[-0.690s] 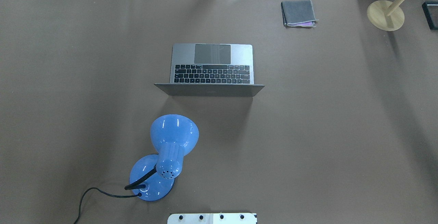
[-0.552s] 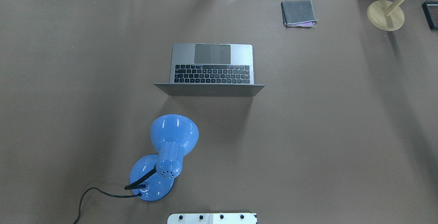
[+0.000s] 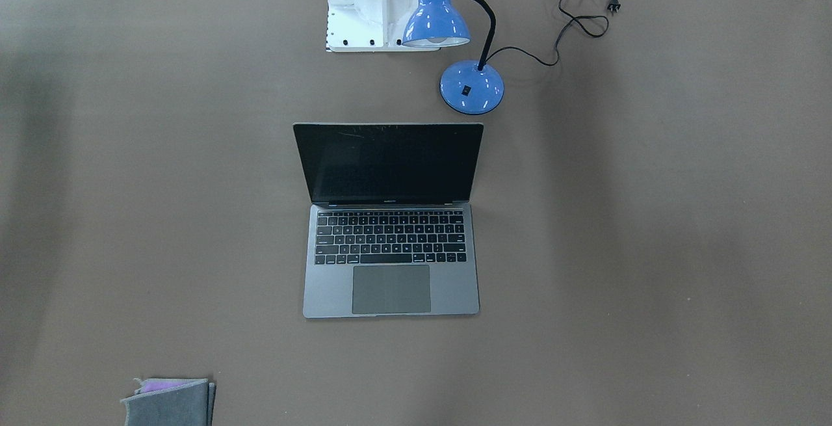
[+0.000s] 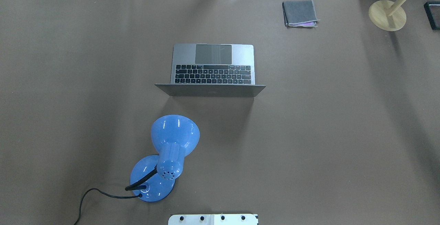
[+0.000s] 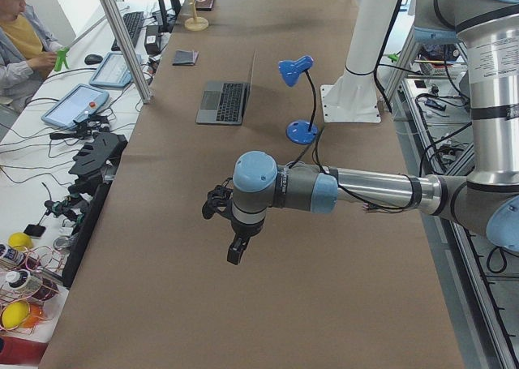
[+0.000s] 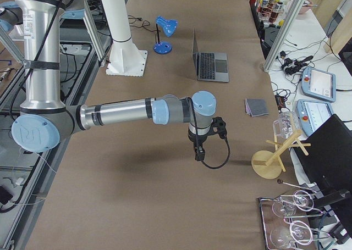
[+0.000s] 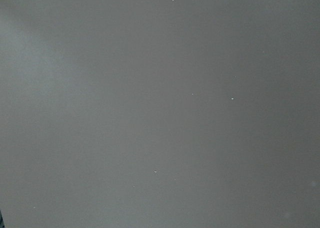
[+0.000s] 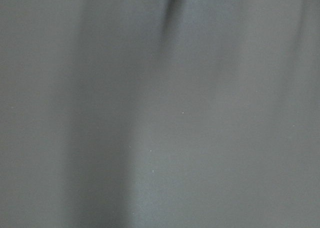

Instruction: Close laptop

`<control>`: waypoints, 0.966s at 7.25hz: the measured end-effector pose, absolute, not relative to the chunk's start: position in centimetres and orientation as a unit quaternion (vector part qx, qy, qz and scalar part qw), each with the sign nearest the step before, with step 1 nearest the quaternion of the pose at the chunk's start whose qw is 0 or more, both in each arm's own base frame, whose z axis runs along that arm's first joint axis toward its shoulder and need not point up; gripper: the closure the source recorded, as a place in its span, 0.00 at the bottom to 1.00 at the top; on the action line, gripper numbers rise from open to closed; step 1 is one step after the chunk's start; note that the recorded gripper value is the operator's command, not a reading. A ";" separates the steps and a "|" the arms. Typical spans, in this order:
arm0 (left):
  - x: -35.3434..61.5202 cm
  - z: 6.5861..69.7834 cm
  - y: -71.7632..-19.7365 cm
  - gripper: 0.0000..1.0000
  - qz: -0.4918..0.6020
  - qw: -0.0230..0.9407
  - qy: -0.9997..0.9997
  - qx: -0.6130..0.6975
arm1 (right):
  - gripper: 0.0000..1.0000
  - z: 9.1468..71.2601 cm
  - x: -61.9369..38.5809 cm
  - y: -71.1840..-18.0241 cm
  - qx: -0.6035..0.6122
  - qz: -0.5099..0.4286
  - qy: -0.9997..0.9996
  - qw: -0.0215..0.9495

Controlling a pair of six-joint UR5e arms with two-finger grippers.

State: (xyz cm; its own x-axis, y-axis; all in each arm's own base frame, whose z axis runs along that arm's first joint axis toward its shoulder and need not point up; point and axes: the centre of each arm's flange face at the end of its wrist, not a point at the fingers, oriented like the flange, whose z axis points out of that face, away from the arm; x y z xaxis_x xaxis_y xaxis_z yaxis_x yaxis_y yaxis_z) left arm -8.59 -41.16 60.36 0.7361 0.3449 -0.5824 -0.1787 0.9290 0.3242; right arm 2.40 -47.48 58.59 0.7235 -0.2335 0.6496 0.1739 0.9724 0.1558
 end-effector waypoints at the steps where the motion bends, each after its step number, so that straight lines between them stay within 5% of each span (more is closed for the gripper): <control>1: -8.5 60.2 -41.1 0.02 0.143 0.923 0.334 0.126 | 0.00 58.6 2.4 -47.5 0.042 -0.110 -0.355 0.927; 7: -8.3 60.0 -40.7 0.02 0.103 0.921 0.358 0.114 | 0.00 58.5 2.2 -47.3 0.041 -0.110 -0.368 0.922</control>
